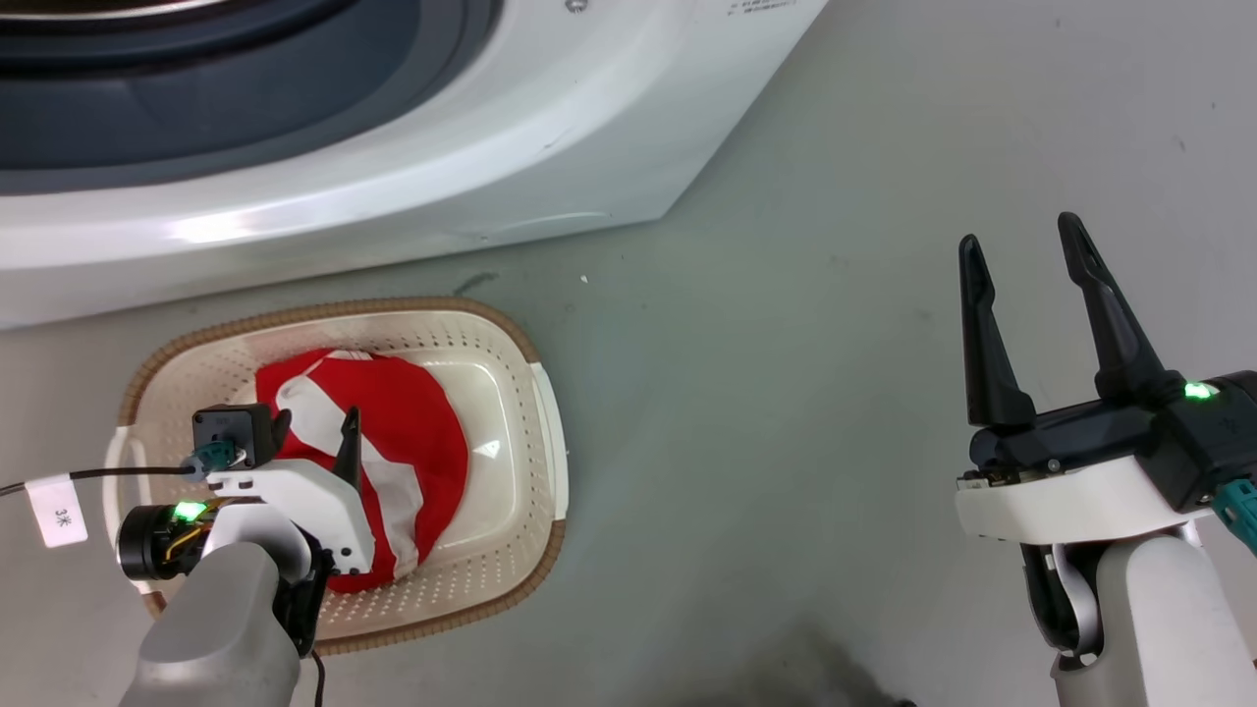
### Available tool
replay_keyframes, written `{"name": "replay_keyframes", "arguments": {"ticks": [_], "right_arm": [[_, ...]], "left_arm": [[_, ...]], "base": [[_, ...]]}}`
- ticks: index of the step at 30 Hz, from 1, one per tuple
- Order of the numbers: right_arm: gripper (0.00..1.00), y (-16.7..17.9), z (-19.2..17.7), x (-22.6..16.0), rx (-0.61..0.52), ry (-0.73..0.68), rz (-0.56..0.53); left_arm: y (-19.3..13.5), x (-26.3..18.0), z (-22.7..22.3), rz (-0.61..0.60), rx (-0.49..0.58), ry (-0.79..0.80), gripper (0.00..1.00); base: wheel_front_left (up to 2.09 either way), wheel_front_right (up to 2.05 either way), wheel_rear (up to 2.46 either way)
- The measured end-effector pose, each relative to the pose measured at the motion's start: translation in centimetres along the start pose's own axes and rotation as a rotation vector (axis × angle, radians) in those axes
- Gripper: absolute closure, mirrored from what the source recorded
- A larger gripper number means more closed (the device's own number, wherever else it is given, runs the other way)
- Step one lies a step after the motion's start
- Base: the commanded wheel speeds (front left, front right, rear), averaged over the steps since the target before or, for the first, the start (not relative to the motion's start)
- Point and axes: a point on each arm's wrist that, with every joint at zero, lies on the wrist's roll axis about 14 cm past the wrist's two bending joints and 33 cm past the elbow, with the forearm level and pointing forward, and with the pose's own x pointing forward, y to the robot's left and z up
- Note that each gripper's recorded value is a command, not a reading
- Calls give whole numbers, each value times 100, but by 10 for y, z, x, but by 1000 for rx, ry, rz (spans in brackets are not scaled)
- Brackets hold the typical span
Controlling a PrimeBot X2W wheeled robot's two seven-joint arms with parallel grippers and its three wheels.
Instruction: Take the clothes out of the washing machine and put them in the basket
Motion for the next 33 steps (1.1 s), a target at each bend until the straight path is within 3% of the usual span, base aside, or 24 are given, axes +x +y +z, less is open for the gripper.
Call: {"name": "replay_keyframes", "arguments": {"ticks": [14,17,19,26,33], "right_arm": [[0,9,45,-17,25,-103,20],[0,11,53,-22,29,-123,24],[0,12,58,-25,32,-136,27],[0,13,62,-32,38,-143,27],[0,5,50,-30,59,-110,2]], "left_arm": [[-2,-74,100,26,-41,-393,0],[0,-94,116,43,-120,-477,0],[0,-106,123,40,-117,-518,0],[-7,-133,179,17,-57,-700,0],[-21,-126,241,-60,72,-825,0]], "base": [[0,0,0],[0,0,0],[0,0,0],[0,0,0],[0,0,0]]}}
